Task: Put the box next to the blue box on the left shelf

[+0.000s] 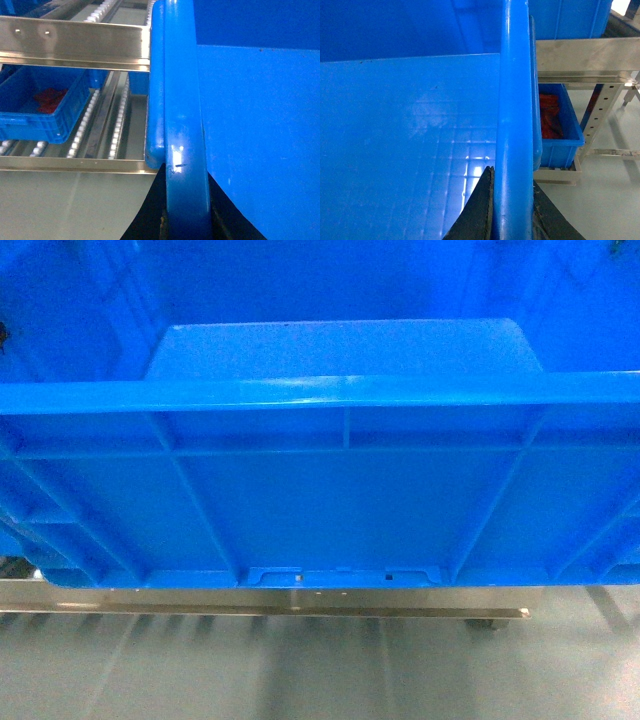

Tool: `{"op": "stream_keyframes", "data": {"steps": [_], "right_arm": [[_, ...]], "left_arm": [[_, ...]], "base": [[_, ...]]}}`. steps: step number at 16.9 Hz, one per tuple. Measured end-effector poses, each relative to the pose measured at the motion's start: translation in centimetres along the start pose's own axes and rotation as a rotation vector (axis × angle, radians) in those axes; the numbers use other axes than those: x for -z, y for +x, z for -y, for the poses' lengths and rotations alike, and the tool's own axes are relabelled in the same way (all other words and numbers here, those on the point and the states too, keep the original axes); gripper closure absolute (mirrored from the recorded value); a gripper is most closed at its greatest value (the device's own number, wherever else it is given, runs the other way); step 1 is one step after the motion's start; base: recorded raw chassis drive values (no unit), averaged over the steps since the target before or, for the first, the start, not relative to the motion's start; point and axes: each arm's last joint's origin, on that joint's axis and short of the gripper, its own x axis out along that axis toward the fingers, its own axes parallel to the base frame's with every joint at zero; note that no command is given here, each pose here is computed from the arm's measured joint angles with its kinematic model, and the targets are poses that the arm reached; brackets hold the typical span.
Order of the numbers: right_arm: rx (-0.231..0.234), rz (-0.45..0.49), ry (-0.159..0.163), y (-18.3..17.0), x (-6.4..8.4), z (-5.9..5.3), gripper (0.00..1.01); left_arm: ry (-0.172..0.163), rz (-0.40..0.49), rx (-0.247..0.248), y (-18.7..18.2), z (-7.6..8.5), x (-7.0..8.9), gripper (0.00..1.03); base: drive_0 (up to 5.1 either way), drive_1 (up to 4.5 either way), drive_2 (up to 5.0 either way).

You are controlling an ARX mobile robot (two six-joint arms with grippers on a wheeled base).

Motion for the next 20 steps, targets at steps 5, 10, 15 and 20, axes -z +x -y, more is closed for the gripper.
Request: {"op": "stream_keyframes", "data": {"steps": [5,10,15,20], "right_arm": [[0.0,0.001,0.0,0.0,-0.01,0.0,0.93],[0.0,-0.002,0.0,0.0,0.02,0.0,0.93],[0.0,-0.001,0.0,0.0,0.01,0.0,0.93],[-0.005,-0.001,0.0,0.0,0.02,-0.16,0.93]], "left_arm": [[0.0,0.0,0.0,0.0,0.0,0.0,0.97],[0.0,-0.002,0.0,0.0,0.0,0.01,0.97],[0.0,0.0,0.0,0.0,0.0,0.0,0.97],[-0.002,0.003,-0.005,-0.01,-0.15,-0.05,0.97]], "base": [[-5.0,2.39,2.4],[-5.1,2.26,2.3],[-5.0,2.33,2.3],[-4.9,2.43,2.4]]}}
